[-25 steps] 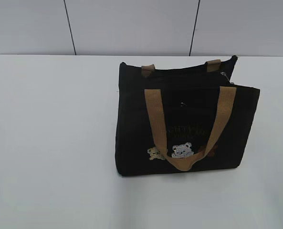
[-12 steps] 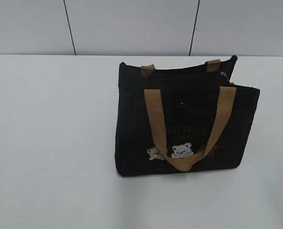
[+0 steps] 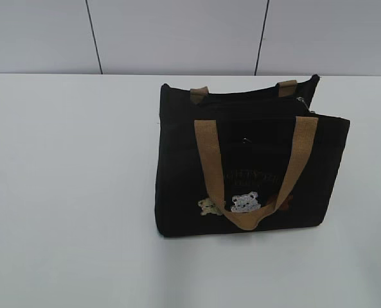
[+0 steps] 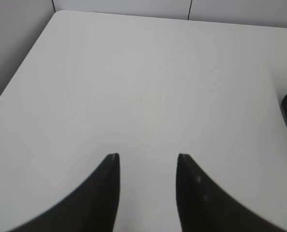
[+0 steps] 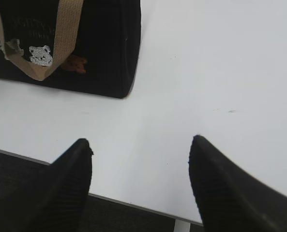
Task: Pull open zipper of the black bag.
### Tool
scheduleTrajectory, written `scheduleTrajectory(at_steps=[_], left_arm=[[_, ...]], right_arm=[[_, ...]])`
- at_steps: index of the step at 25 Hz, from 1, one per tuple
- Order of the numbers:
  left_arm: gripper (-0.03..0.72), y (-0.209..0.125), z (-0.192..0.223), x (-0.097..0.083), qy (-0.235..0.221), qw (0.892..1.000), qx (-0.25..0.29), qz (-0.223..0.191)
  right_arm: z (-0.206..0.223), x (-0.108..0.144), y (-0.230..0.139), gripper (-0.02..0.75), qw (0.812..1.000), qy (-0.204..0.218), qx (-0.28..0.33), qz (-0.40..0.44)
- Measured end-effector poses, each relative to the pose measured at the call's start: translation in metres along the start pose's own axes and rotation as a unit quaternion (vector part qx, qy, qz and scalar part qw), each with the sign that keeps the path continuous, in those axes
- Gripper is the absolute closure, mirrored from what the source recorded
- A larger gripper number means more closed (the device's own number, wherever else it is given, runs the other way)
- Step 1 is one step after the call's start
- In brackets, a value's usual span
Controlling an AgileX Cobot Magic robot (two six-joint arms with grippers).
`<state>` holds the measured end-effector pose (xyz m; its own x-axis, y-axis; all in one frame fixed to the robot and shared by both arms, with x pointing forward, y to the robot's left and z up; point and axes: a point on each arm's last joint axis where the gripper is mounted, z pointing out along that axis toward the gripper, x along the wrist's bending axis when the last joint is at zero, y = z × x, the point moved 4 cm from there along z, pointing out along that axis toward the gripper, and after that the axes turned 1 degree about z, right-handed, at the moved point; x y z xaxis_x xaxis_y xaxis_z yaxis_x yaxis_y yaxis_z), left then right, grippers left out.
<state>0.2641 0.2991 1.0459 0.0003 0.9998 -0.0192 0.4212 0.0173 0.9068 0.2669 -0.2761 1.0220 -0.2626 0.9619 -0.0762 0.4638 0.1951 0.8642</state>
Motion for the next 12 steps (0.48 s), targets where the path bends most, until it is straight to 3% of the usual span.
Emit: scheduleTrajectory(at_steps=[12], left_arm=[[0.398, 0.0000, 0.0000, 0.0000, 0.000, 1.000, 0.000, 0.000]], right_arm=[[0.0000, 0.0000, 0.0001, 0.258, 1.000, 0.000, 0.000, 0.000]])
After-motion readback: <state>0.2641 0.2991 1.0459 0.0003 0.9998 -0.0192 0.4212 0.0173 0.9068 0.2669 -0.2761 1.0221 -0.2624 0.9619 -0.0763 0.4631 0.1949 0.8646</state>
